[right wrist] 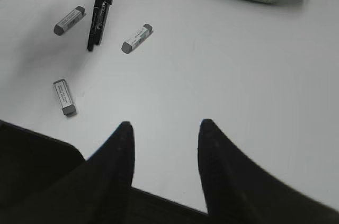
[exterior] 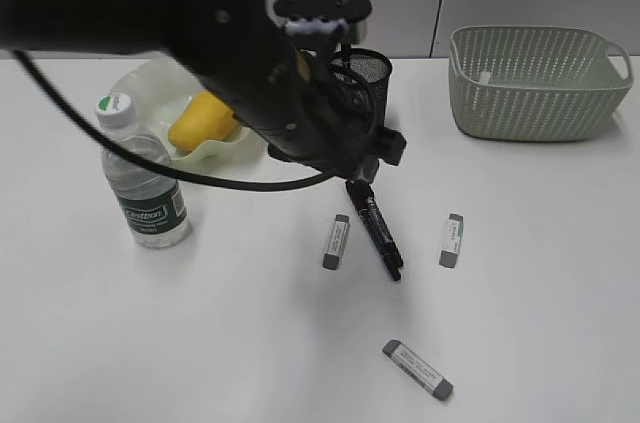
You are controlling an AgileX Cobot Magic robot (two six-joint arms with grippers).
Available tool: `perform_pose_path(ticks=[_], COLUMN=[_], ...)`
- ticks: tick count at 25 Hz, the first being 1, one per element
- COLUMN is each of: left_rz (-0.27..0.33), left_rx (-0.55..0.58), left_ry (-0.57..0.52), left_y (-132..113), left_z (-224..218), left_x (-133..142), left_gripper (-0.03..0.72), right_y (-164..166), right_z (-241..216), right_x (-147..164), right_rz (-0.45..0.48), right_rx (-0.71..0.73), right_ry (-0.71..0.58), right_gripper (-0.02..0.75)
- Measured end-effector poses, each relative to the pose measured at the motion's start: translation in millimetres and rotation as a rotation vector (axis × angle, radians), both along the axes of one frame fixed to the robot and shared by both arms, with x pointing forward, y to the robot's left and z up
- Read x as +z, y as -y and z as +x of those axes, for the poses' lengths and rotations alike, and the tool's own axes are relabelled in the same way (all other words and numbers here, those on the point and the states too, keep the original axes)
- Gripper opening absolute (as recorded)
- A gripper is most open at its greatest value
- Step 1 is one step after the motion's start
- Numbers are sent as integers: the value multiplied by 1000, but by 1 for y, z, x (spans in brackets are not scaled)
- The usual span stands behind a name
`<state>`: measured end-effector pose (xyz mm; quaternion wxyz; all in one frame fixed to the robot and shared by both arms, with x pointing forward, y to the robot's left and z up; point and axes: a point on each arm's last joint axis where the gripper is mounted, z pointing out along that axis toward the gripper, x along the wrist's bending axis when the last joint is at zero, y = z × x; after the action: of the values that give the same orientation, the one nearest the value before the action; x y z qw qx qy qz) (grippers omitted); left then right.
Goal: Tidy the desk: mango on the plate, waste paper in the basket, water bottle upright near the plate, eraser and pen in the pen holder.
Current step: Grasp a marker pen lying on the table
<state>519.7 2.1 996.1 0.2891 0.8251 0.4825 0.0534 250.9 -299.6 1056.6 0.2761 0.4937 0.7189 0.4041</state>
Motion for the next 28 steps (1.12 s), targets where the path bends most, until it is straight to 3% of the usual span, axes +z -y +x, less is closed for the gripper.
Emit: perform_pose_path(ticks=[6,9,11,16,19,28], left_rz=[86,92,79,166,186,170], left_rx=[159,230,274,369,387,409], left_ry=[-59,-75,-72,-60,-66,-72], left_y=[35,47,53,51,50,51], left_z=[49,65,74,84,85,86], left_x=[-54,-71,-74,-87,-93,-101], left_gripper=[361,357,356,356,347,310], right_y=[0,0,0,0,0,0], right_z=[0,0,0,0,0,0], right_x=[0,0,0,0,0,0], right_rz=[0,0,0,0,0,0], right_rx=[0,0,0,0,0,0], right_ry=[1,1,1,1,1,1], right_gripper=[330,330,330,330,330,330])
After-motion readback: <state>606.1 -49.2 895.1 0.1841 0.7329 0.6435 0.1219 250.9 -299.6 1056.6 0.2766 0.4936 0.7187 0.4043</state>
